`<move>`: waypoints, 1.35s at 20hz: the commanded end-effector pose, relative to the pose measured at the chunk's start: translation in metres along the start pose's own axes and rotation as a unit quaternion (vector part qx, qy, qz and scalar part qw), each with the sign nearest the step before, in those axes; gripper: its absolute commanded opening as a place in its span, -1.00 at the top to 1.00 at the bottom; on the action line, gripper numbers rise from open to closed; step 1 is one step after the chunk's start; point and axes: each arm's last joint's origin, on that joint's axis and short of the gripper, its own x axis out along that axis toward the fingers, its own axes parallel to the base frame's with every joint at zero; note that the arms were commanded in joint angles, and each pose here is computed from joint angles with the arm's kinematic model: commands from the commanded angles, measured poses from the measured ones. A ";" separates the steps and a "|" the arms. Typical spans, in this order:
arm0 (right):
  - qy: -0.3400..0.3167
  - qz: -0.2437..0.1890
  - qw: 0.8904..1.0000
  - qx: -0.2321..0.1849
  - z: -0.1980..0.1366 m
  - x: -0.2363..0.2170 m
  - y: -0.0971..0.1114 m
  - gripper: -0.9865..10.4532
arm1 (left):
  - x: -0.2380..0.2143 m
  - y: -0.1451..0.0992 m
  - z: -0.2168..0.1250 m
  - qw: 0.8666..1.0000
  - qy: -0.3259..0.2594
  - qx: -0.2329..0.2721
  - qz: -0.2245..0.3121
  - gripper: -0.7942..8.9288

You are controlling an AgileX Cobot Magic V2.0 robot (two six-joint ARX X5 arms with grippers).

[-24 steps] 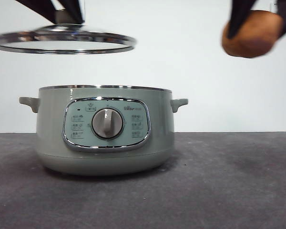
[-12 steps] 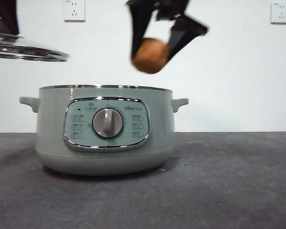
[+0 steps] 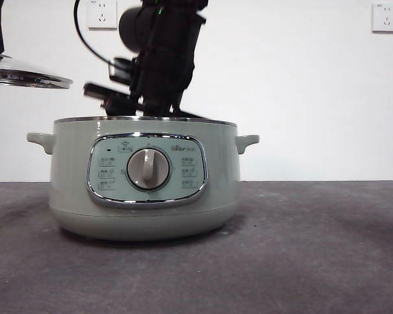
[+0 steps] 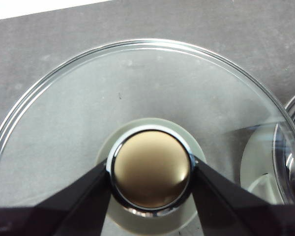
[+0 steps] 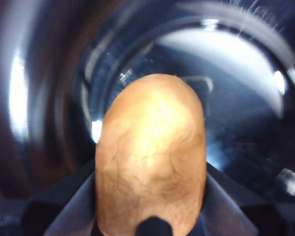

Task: Pick up the potato,open the lid,put the potato in the pot,close the lid

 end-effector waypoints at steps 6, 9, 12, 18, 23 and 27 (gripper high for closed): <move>-0.003 -0.020 1.000 -0.006 0.002 0.007 -0.001 -0.14 | -0.002 0.000 0.004 1.000 -0.024 0.002 -0.015 0.86; 0.000 -0.034 0.999 -0.005 0.000 0.006 -0.001 -0.46 | -0.002 0.000 0.004 1.000 -0.024 0.002 -0.017 0.85; -0.018 -0.038 0.999 -0.011 -0.001 -0.011 0.006 -0.46 | -0.002 0.000 0.004 1.000 -0.023 0.002 -0.017 0.86; -0.080 -0.116 0.989 -0.049 -0.029 -0.119 0.010 -0.46 | -0.002 -0.010 0.003 0.999 -0.017 0.003 -0.049 0.86; -0.133 -0.128 0.981 -0.062 -0.078 -0.212 0.007 -0.46 | -0.006 -0.048 0.005 0.994 -0.021 0.021 -0.105 0.86; -0.188 -0.119 0.973 -0.067 -0.110 -0.258 0.007 -0.44 | -0.011 -0.080 0.005 0.988 -0.024 0.034 -0.151 0.86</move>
